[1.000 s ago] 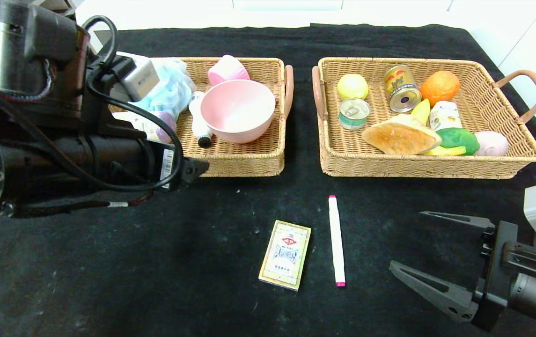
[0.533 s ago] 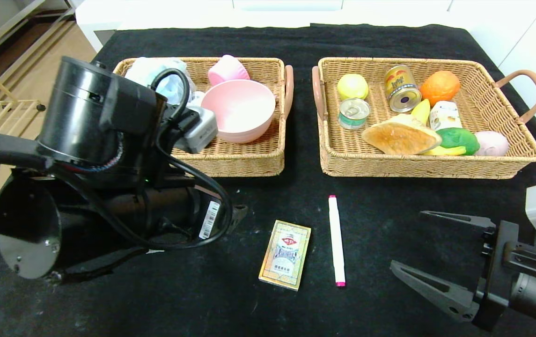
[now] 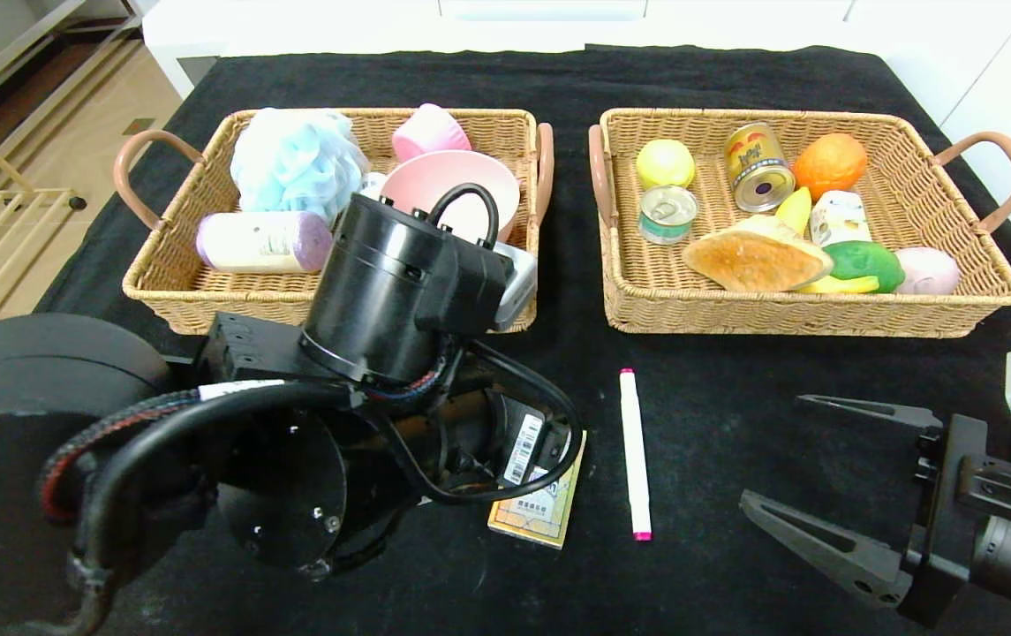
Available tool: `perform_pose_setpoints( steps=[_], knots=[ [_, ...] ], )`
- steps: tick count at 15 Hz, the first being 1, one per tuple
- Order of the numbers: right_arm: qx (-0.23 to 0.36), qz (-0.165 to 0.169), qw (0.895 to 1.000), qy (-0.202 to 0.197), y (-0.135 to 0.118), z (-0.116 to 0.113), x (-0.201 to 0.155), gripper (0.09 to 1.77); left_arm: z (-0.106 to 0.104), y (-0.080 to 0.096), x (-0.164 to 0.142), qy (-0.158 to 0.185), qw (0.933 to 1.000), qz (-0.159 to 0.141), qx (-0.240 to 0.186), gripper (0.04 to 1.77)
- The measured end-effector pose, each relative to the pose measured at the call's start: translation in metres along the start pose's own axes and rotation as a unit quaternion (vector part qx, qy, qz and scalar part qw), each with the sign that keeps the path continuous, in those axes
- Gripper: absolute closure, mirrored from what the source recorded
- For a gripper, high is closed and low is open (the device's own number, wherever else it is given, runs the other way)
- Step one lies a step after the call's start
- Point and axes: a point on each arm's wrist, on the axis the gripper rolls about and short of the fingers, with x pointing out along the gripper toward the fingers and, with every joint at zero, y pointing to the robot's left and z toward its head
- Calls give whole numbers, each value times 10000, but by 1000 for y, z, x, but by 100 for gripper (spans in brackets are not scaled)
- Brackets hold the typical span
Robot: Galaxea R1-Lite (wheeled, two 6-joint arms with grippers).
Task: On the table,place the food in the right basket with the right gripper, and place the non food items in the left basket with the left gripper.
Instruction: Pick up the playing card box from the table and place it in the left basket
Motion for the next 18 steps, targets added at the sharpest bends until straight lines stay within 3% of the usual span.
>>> perform_pose_setpoints(
  steps=[9,18],
  knots=[
    [-27,-1,10000,-61,1,2,-2,15,-17,-24,14,316,9991,-212,162,10],
    [-49,8,10000,-66,1,3,-4,15,-22,-32,22,420,9986,-206,238,9]
  ],
)
